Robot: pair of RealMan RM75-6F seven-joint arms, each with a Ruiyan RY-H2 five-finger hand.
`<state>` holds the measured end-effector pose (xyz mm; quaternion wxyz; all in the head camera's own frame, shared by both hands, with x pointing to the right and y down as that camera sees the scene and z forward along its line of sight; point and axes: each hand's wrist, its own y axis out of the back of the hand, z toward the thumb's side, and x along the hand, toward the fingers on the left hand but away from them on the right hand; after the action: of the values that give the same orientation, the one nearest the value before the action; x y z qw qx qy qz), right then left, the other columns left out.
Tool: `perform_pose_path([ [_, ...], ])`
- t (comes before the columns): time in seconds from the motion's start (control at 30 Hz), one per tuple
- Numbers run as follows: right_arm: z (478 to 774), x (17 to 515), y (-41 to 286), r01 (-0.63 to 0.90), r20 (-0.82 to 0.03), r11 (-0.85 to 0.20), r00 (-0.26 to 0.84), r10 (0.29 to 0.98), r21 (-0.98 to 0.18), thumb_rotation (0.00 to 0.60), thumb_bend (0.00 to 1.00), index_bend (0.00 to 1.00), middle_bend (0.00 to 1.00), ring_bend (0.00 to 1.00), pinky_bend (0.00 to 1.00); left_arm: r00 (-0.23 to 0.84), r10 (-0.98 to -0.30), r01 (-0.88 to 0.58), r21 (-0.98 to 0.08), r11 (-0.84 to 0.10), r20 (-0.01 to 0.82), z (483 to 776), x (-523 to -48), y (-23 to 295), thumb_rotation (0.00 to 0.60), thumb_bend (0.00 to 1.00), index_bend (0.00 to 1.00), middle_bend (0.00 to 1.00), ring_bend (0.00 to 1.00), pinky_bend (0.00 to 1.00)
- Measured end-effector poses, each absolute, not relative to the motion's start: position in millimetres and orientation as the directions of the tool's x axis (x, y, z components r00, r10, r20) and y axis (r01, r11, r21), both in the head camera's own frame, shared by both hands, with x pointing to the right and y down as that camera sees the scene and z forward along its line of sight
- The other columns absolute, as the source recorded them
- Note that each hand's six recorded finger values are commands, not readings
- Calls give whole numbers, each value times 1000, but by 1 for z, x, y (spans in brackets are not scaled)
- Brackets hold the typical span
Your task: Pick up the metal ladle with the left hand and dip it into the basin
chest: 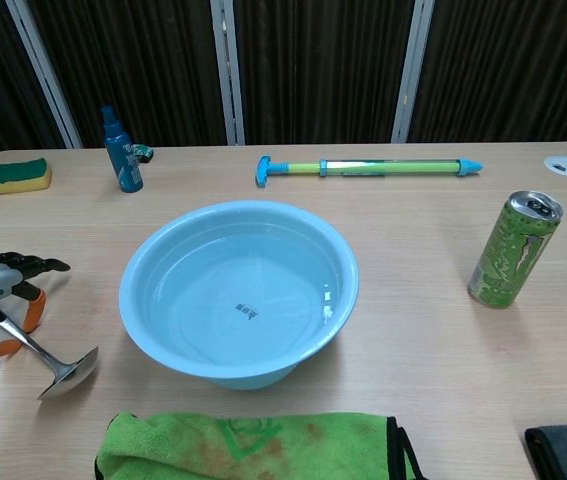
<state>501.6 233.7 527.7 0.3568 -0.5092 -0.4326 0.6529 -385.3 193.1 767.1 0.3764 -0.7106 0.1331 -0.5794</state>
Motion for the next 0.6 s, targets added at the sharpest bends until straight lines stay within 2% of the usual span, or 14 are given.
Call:
perform_pose_path([
  [0.33,528,502,233,-27,-357,-373,-231,905,-927,600,0,0,0,0,0,293,-624,250,-688,-681,724,767,-387,194,600,445,545,0,0,0],
  [0.6,528,501,234,-28,-356,-372,-228,906,-928,600,0,0,0,0,0,324,-633,233,-708,-667,703,755,-384,198,600,445,564,0,0,0],
])
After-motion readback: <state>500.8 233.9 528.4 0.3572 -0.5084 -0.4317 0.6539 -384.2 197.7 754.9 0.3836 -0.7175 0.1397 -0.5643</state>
